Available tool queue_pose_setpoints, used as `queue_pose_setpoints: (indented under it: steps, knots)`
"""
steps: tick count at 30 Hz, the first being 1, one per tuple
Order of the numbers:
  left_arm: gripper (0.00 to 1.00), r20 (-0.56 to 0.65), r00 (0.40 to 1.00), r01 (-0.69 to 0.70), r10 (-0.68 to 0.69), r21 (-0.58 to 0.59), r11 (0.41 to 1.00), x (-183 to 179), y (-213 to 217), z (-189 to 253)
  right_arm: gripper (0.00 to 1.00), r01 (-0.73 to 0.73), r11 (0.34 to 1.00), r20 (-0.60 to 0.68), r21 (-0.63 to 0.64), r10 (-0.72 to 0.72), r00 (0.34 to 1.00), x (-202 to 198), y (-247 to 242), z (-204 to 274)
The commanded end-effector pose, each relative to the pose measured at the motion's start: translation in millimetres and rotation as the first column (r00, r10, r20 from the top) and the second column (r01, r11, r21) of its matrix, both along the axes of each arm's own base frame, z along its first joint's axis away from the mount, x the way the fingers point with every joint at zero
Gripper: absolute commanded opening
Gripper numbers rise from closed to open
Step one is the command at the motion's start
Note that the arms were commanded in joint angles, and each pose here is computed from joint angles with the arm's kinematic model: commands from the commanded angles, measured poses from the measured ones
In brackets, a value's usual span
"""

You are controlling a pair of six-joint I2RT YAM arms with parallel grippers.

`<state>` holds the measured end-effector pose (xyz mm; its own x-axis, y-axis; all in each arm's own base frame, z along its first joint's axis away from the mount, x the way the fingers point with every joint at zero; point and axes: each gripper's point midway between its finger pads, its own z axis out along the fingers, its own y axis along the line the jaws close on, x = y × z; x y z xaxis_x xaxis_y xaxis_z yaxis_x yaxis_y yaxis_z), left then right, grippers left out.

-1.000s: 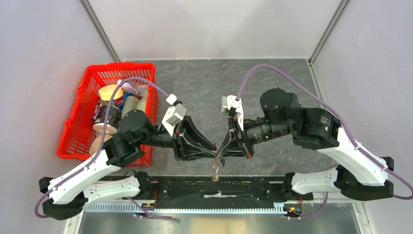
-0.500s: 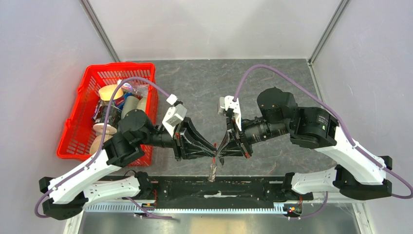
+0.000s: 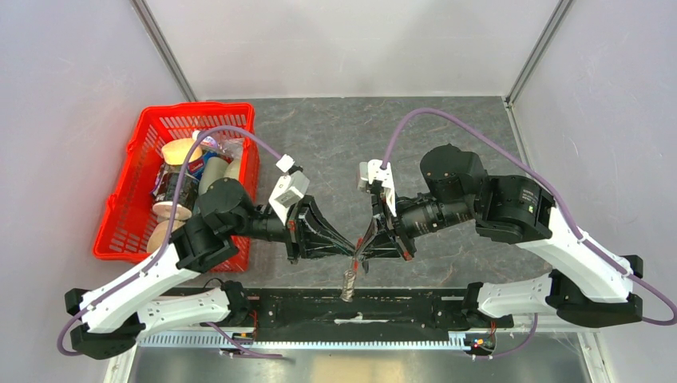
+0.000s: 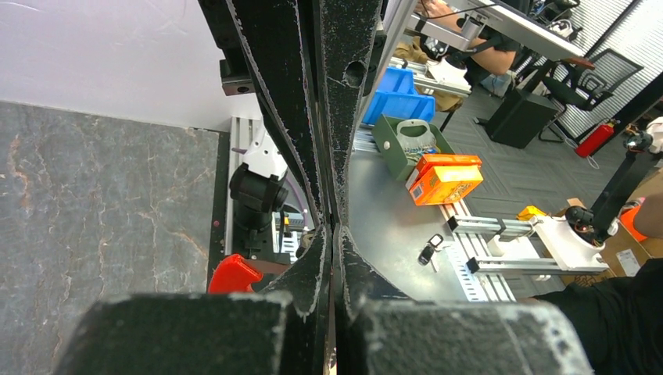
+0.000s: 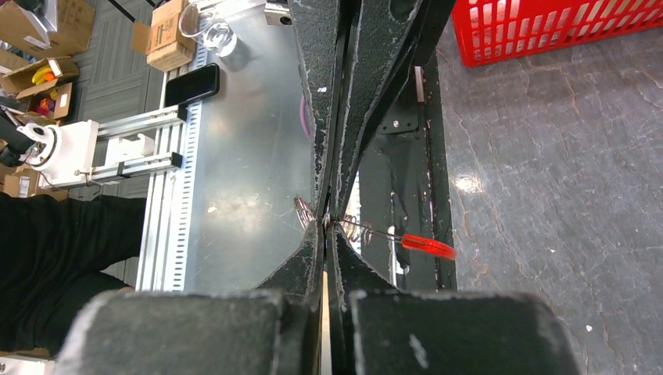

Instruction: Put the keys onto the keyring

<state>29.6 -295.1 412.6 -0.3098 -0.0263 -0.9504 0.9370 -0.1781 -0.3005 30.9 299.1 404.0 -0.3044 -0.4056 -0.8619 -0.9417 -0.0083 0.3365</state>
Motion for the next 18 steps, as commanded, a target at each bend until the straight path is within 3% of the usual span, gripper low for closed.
queue_pose_setpoints:
  steps: [1, 9, 18]
  knots:
    - [0.02, 0.060, 0.997, -0.035, 0.040, -0.078, 0.996, 3, 5, 18, 0.05, -0.008, 0.995, 0.057, 0.103, 0.002, 0.998, -1, -2, 28]
    - [0.02, 0.045, 0.993, -0.104, 0.111, -0.136, 0.985, 10, 12, 24, 0.38, 0.030, 0.991, 0.072, 0.133, -0.040, 0.997, 5, -3, 37]
    - [0.02, 0.036, 0.995, -0.083, 0.092, -0.199, 0.977, 4, 16, 36, 0.49, 0.139, 0.970, 0.084, 0.198, -0.158, 0.984, 18, -9, 46]
